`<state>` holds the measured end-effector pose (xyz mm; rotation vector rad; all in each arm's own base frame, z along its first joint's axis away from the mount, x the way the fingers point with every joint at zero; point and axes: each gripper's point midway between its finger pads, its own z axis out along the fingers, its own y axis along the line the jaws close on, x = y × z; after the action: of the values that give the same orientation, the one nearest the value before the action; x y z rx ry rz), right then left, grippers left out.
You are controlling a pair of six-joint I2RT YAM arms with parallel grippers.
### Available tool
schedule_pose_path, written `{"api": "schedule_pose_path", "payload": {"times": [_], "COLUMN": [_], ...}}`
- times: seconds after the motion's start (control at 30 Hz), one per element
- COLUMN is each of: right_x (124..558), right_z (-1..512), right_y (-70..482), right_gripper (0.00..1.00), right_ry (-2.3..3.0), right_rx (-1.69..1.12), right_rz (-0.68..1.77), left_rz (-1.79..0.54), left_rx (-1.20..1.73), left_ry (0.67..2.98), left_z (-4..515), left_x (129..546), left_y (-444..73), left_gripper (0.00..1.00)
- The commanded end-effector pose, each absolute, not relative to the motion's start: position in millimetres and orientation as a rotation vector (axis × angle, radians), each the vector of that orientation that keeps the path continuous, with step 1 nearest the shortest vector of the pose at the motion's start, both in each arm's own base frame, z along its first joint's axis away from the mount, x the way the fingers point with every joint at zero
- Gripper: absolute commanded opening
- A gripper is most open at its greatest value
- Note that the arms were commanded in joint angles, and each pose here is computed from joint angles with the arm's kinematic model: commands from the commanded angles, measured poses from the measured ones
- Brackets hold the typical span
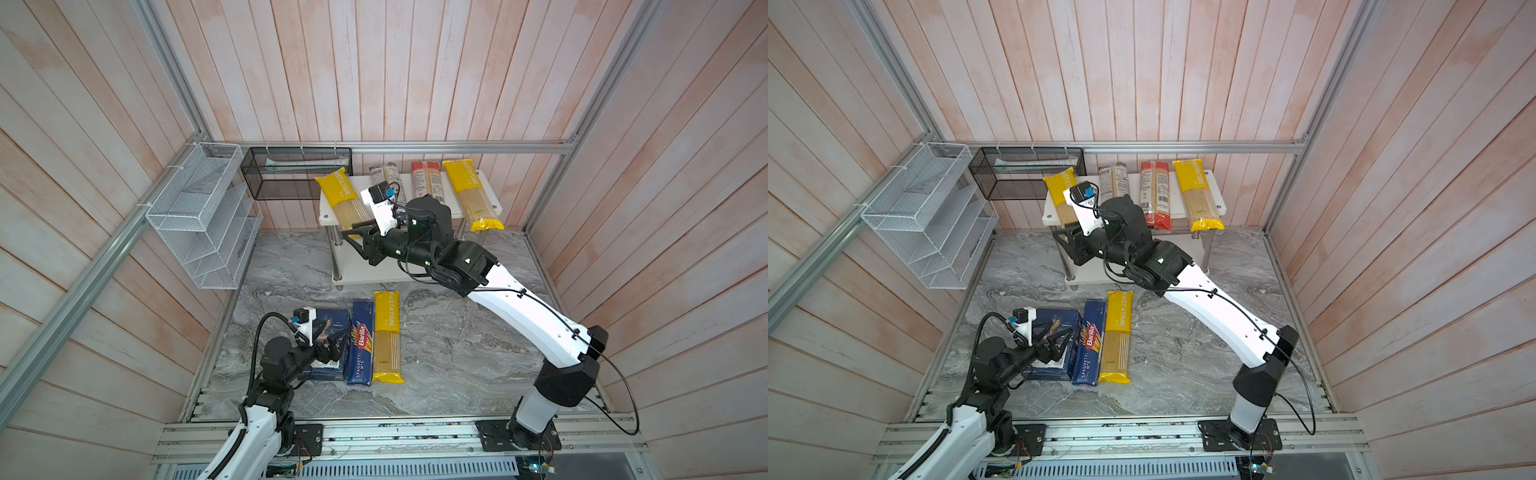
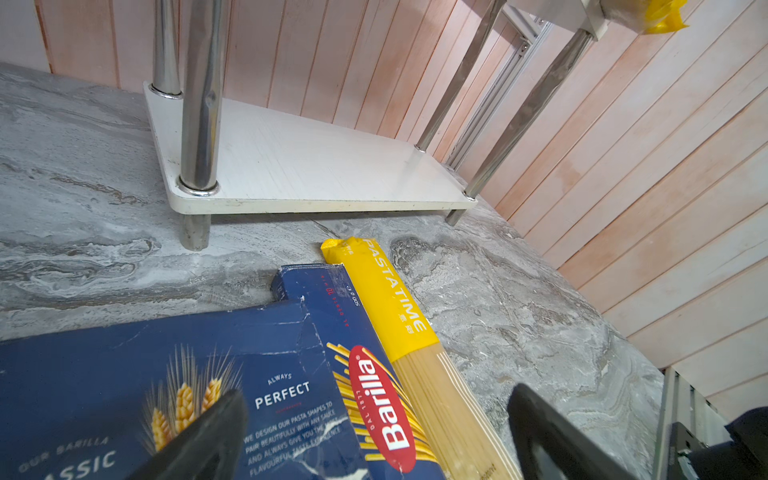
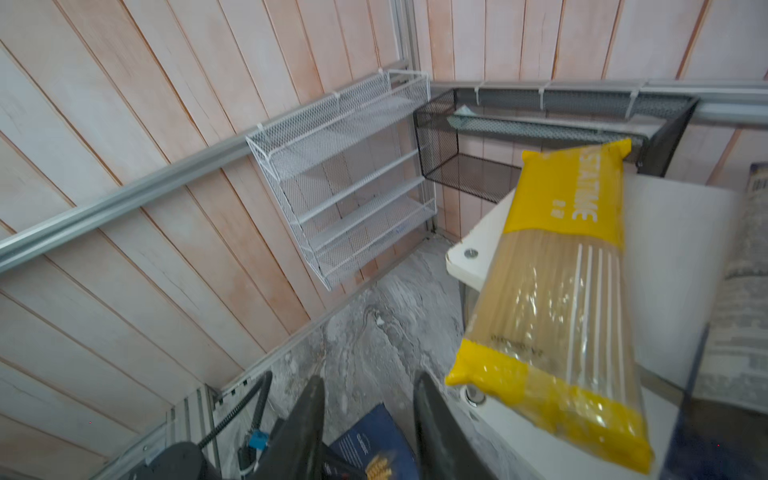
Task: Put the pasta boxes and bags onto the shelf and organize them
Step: 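Open the right gripper and draw it back from the yellow bag, then push the yellow bag upright against the shelf back with the right gripper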
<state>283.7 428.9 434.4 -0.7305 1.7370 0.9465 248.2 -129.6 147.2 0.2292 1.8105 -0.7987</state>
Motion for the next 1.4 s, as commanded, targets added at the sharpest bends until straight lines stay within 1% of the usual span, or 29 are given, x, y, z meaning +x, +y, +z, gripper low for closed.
{"api": "schedule_pose_path", "payload": {"times": [0.0,0.23,0.37,0.57,1.0,1.37], "right_x": [284.0,284.8,294.0,303.7,311.4,323.4], "right_z": [433.7,406.9,404.9,403.7,402.1,389.7], "right_y": [416.5,416.4,419.7,426.3,440.3,460.6], "right_gripper": [0.32,0.31,0.29,0.29,0.29,0.29], "right_ry": [1.700,1.737,1.733,1.740,1.736,1.761], "right_rx": [-0.679,-0.684,-0.689,-0.712,-0.756,-0.802], "right_rz": [0.936,0.929,0.931,0.923,0.918,0.914], "left_rz": [-0.798,-0.797,-0.797,-0.797,-0.792,-0.794], "left_rx": [0.250,0.250,0.250,0.249,0.242,0.245], "left_ry": [1.801,1.800,1.801,1.802,1.807,1.806], "left_z": [147.7,147.9,147.9,147.5,146.5,147.0], "left_x": [246.7,247.0,247.1,247.0,247.9,247.6], "left_y": [-131.2,-131.0,-131.0,-131.0,-130.0,-130.6], "left_gripper": [1.00,1.00,1.00,1.00,1.00,1.00]}}
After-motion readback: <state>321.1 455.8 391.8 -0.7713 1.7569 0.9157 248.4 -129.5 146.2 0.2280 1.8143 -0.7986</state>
